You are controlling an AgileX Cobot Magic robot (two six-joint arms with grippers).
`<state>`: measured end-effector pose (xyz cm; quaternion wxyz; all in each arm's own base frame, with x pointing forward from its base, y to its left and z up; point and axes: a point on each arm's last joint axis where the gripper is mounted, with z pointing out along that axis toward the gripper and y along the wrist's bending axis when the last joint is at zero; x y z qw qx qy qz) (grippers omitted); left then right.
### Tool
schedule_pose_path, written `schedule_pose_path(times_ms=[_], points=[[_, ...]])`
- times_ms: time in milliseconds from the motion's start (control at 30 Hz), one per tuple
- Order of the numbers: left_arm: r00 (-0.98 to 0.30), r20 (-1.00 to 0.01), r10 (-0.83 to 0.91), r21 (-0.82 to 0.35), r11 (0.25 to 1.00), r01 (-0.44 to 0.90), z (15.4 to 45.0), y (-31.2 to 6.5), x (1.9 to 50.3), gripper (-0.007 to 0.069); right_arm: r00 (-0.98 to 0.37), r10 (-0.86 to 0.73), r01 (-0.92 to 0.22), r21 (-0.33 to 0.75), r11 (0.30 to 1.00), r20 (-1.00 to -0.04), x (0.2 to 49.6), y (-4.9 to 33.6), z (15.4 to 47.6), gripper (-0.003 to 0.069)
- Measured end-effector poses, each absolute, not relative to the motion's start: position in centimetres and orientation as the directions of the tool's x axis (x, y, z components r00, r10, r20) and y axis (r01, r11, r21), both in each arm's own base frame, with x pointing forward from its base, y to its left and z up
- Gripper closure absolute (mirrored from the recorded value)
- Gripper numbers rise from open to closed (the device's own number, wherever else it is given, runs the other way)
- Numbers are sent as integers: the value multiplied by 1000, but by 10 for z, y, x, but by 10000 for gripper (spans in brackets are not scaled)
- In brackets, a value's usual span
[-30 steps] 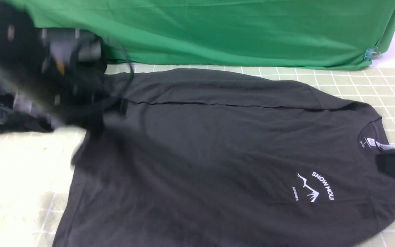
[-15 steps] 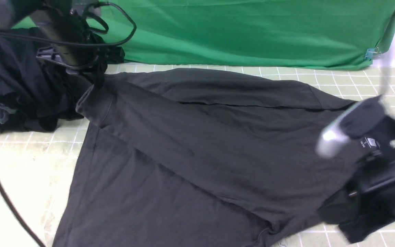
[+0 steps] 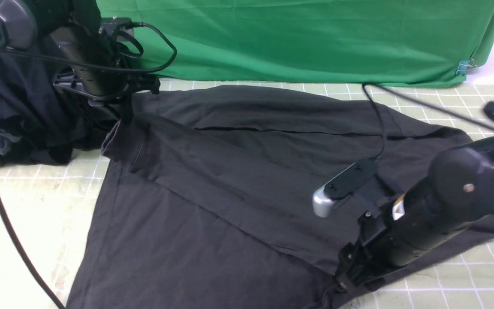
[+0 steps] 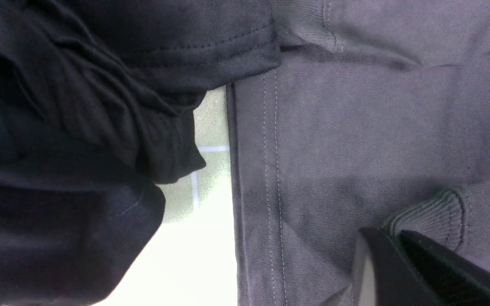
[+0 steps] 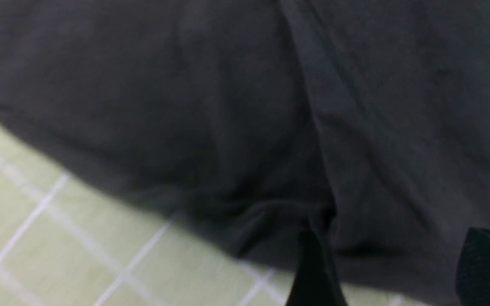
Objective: Fold a long-sleeved shirt over a green coffee tablecloth.
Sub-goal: 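Fold the left side of the black T-shirt inward over its body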
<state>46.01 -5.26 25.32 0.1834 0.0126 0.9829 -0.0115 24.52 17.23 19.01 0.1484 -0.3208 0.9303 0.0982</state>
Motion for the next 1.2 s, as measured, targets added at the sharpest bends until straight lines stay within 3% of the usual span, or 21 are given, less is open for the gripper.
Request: schedule_pose_path(times_ms=[233,300,433,500,700,967,1200], points=[[-934,-356,19,-20,999,28,253,-53,460,613,-781,-556,-599,92,795,-283,255,178,160,268],[-937,-349,19,-21,999,28,253,-53,459,613,-778,-559,-603,88,793,-286,256,179,160,353],[-945,-327,21,-19,999,28,252,-53,457,613,-771,-570,-613,90,785,-285,251,180,166,588],[-950,-311,24,-16,999,30,252,-52,456,613,-770,-572,-616,94,782,-281,248,179,173,620],[-967,-247,59,-15,998,65,250,-56,450,613,-786,-560,-601,112,791,-262,230,169,191,624],[-967,-239,94,-18,995,101,250,-70,447,613,-819,-520,-558,126,820,-241,201,150,191,623],[-971,-225,86,-21,995,93,248,-71,445,613,-839,-505,-535,137,834,-202,189,142,184,563]])
